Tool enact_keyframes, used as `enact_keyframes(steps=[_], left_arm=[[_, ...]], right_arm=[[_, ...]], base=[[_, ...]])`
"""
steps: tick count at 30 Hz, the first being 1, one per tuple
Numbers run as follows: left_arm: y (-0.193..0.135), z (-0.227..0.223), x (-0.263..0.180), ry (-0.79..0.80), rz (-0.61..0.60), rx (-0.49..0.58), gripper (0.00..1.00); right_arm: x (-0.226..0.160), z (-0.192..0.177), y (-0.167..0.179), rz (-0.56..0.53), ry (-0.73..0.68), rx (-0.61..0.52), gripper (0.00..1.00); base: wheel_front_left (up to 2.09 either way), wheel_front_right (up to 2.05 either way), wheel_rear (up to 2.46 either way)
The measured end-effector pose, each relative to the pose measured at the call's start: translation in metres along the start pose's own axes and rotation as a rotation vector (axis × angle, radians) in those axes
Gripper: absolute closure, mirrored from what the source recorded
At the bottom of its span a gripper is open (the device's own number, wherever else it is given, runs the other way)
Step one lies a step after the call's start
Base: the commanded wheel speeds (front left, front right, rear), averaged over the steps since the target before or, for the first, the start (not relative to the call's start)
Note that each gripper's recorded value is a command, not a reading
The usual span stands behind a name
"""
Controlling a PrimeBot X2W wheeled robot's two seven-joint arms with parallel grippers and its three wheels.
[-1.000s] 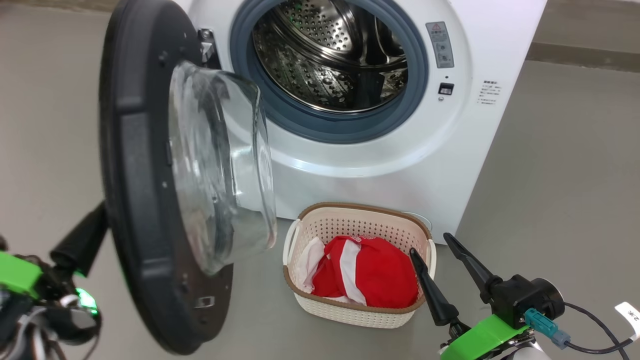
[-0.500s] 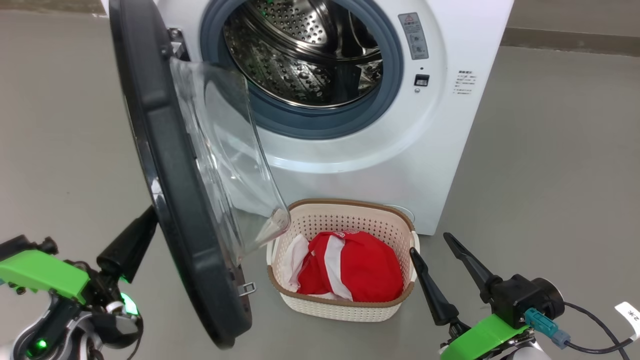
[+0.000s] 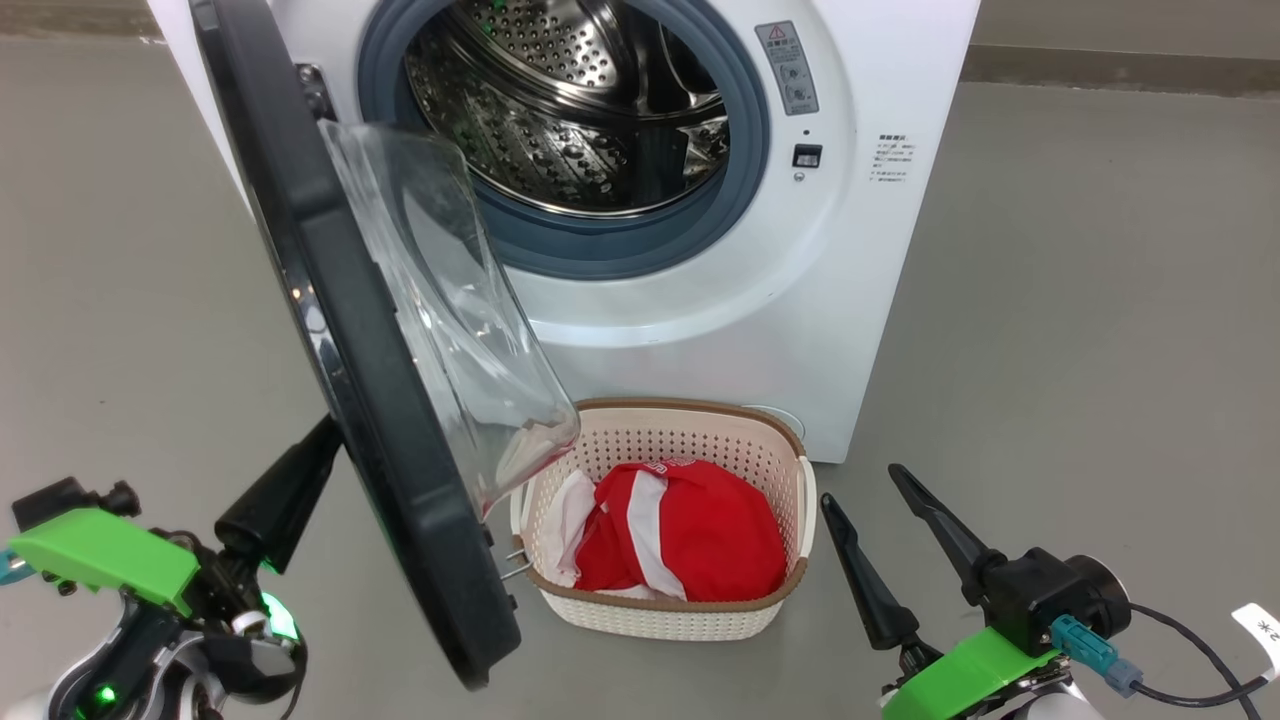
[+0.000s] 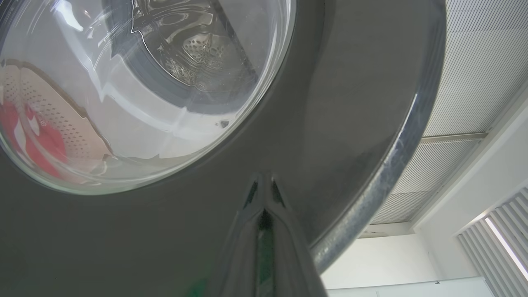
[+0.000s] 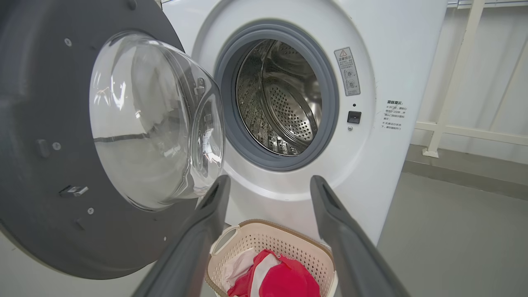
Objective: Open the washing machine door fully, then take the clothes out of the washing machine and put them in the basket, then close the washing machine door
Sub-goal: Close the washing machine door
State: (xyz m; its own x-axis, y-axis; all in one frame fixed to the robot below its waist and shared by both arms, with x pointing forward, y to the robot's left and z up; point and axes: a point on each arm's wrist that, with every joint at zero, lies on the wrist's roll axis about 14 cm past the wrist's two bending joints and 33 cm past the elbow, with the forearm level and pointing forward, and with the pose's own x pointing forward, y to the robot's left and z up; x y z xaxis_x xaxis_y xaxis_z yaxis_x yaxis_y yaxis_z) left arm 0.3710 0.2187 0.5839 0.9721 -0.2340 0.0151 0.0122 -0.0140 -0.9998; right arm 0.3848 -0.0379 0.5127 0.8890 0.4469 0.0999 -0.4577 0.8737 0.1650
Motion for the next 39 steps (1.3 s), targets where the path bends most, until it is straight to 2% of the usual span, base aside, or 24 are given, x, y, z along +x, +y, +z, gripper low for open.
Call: enact_keyframes(steps=[6,7,8,12,15,17,21,22,30,35,39], left_arm=[[-0.002,0.0,0.001,-0.008,-0.012,0.029,1.0],[-0.003,0.001,0.0,-0.015,-0.016,0.052,0.68],[-0.002,0.003,-0.002,-0.036,-0.012,0.103,0.0],[0.003,0.016,-0.009,-0.114,0.009,0.23,0.0],[0.003,0.028,-0.014,-0.181,0.03,0.422,0.0],[0.005,0.036,-0.02,-0.242,0.048,0.513,0.0],[0.005,0.046,-0.03,-0.325,0.074,0.796,0.0],[0.004,0.048,-0.033,-0.358,0.071,0.831,0.0],[0.003,0.051,-0.051,-0.489,0.111,1.309,0.0],[0.011,0.049,-0.056,-0.525,0.147,1.439,0.0],[0.024,0.044,-0.06,-0.513,0.179,1.465,0.0]], right_arm=[[-0.001,0.0,-0.001,-0.004,0.0,0.0,0.0],[0.0,0.0,-0.001,-0.003,0.0,0.0,0.0],[0.0,0.0,-0.001,-0.003,0.001,0.0,0.0],[0.0,-0.001,0.0,0.0,0.001,0.003,0.0],[0.001,-0.001,0.001,0.002,0.001,0.003,0.0],[0.001,0.0,0.001,0.004,0.0,0.003,0.0],[0.002,0.001,0.003,0.009,-0.004,0.002,0.0],[0.002,0.002,0.004,0.01,-0.006,0.002,0.0],[0.002,0.006,0.007,0.018,-0.015,0.006,0.0],[0.002,0.007,0.008,0.02,-0.019,0.004,0.0],[0.001,0.008,0.008,0.02,-0.022,0.003,0.0]], base=[[0.0,0.0,0.0],[0.0,0.0,0.0],[0.0,0.0,0.0],[0.0,0.0,0.0],[0.0,0.0,0.0],[0.0,0.0,0.0],[0.0,0.0,0.0],[0.0,0.0,0.0],[0.0,0.0,0.0],[0.0,0.0,0.0],[0.0,0.0,0.0]])
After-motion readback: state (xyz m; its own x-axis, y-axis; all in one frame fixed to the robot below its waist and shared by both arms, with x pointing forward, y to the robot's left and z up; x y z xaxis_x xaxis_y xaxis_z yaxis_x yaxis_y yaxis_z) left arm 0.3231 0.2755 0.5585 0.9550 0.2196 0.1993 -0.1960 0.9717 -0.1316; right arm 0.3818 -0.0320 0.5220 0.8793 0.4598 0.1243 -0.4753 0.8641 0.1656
